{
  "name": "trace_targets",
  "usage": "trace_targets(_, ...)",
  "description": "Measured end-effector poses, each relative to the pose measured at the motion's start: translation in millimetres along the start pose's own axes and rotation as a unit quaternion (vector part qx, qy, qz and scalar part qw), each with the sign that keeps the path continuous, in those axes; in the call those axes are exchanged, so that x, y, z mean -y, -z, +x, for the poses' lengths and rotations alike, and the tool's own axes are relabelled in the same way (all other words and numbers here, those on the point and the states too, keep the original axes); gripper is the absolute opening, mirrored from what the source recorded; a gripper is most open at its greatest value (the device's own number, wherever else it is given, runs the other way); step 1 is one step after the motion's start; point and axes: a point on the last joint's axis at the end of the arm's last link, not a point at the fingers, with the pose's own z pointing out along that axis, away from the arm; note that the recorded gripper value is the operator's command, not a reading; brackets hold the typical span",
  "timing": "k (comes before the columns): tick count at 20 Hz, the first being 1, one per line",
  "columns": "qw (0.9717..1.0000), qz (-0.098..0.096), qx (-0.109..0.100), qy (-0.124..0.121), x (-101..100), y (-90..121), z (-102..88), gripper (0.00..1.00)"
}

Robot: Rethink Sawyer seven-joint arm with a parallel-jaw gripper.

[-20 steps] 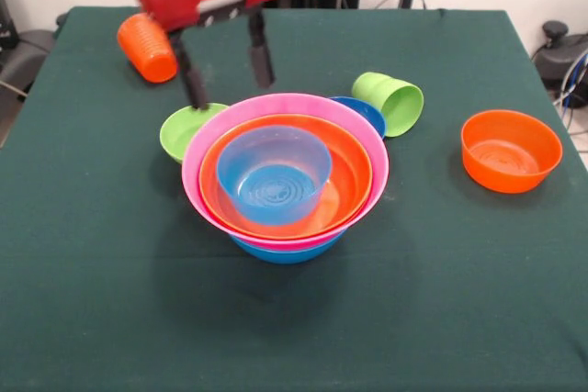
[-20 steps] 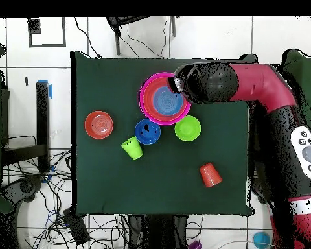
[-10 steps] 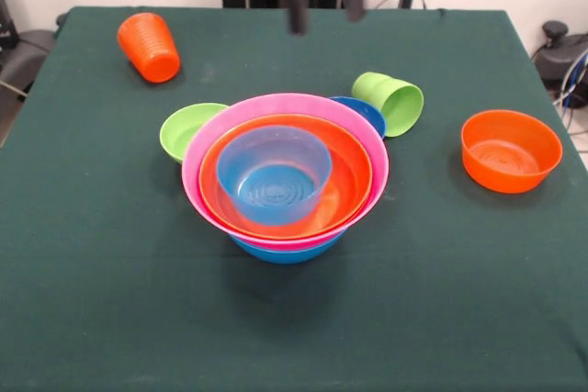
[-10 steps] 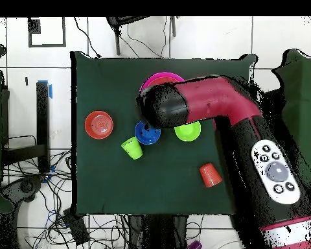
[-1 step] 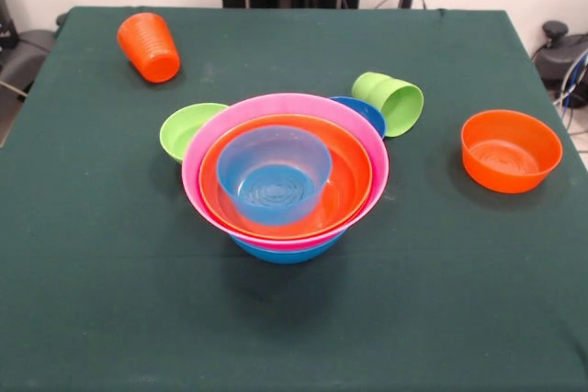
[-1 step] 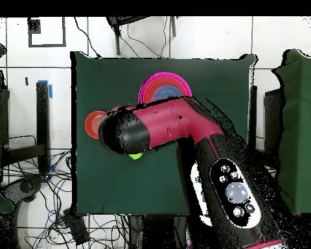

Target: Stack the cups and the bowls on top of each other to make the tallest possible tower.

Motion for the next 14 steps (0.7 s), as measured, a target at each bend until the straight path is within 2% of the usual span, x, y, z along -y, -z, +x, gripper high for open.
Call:
trace_targets(3,0.9999,0.003,0.000,-0.015,-9.1,1.4,14.3,1.00)
trace_targets(7,0.9998,0.008,0.004,-0.016,-13.7,-2.9,34.4,1.00)
trace_targets(14,0.9994,0.008,0.031,-0.011,-14.8,-20.3,64.5,1.00)
